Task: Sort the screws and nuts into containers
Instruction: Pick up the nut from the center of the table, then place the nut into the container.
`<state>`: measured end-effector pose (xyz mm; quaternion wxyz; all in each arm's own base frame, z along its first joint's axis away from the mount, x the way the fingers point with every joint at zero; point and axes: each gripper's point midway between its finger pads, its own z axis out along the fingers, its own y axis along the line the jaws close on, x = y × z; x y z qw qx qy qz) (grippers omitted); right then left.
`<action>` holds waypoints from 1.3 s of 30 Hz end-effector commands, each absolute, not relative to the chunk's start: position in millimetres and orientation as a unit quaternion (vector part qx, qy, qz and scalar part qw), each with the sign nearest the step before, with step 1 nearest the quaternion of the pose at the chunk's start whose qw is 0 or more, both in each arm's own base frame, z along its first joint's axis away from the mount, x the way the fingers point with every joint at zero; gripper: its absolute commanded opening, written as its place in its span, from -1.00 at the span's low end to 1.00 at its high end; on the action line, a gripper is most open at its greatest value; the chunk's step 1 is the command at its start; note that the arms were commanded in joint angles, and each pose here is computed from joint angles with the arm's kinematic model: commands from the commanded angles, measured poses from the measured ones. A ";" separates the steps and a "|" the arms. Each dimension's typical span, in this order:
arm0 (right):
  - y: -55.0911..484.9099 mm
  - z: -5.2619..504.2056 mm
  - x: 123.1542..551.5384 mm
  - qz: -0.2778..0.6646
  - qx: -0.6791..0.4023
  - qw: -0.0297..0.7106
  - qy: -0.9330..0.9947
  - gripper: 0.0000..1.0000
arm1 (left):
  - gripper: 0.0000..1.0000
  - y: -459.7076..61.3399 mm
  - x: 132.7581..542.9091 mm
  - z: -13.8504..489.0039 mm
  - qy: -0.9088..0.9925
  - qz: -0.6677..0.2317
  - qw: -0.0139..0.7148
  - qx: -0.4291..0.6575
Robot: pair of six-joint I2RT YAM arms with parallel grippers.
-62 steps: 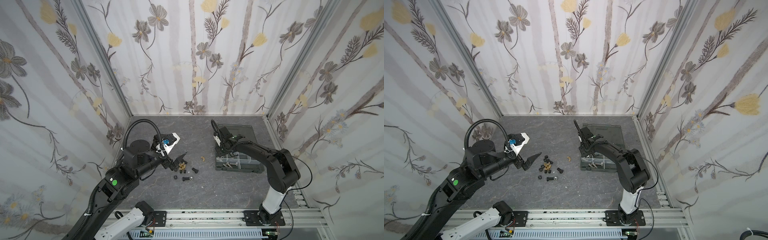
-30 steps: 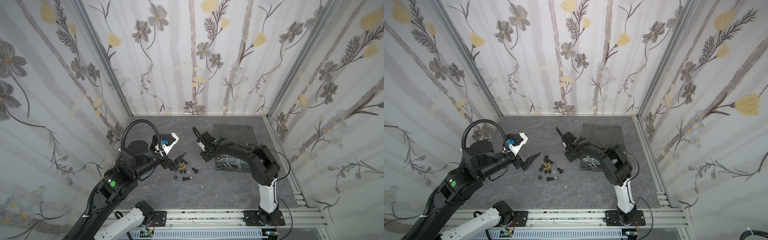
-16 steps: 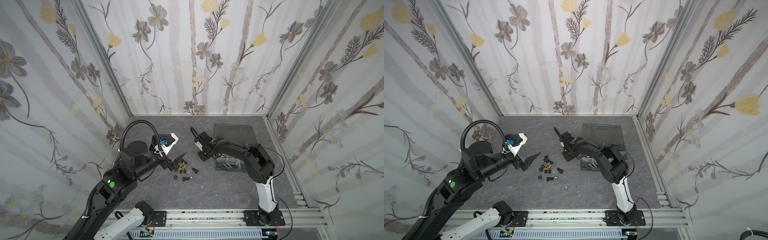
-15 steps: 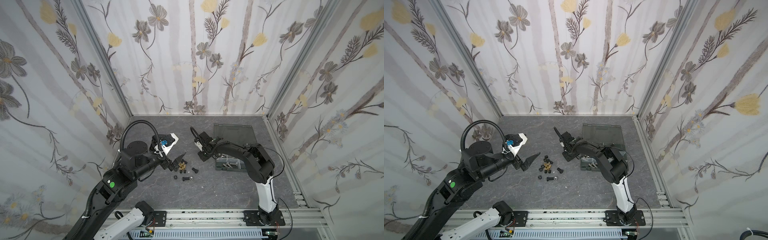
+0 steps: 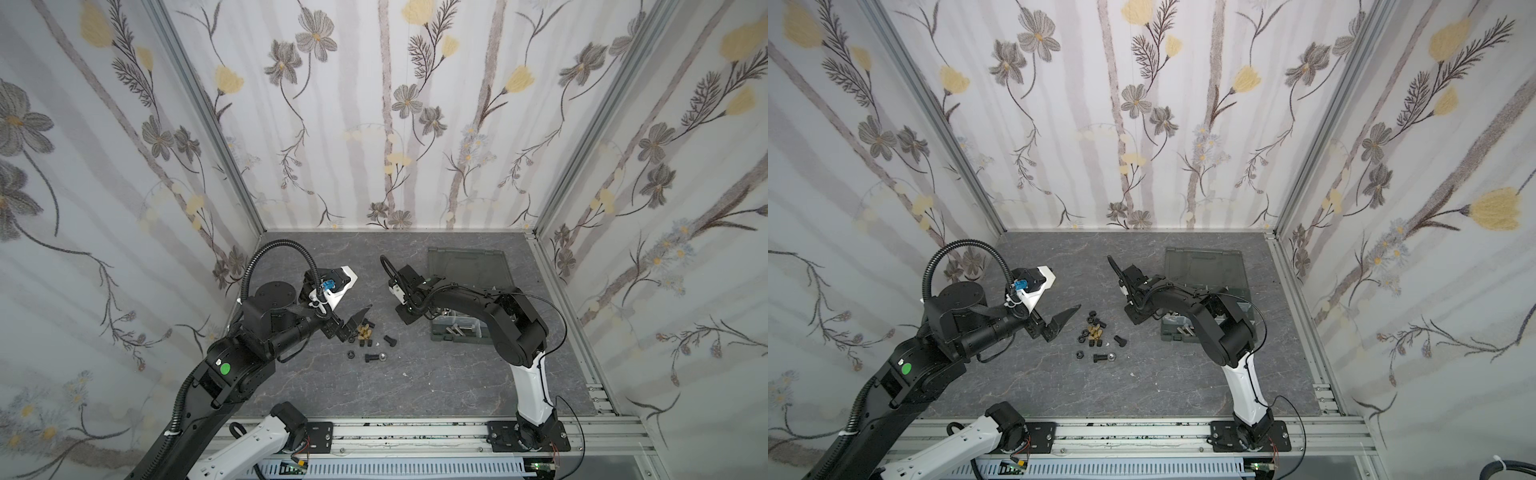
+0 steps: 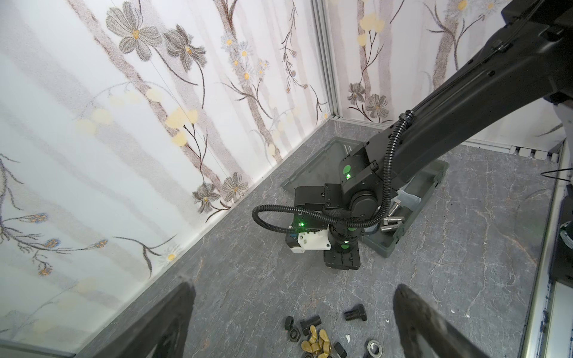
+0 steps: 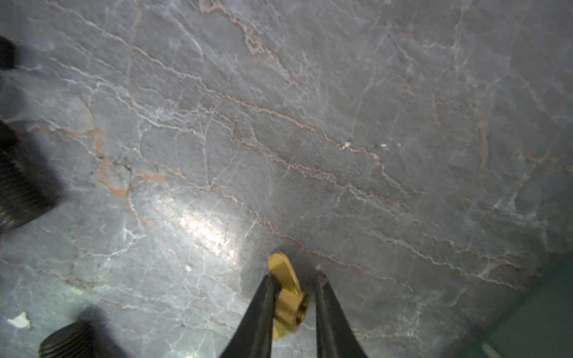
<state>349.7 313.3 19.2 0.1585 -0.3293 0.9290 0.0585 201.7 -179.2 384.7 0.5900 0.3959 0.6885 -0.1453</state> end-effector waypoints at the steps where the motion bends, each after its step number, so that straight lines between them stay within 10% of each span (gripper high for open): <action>1: 308.1 14.9 345.4 0.050 -0.331 0.148 0.931 -0.61 | 1.00 -178.5 202.3 388.4 0.686 -0.143 0.594 0.394; 22: 255.6 118.9 364.7 0.039 -0.269 0.244 0.931 -0.77 | 1.00 -181.5 205.1 389.5 0.686 -0.139 0.592 0.399; 39: 138.5 92.9 358.2 -0.007 -0.142 0.227 0.963 -0.78 | 1.00 -188.8 207.3 384.9 0.686 -0.151 0.587 0.404</action>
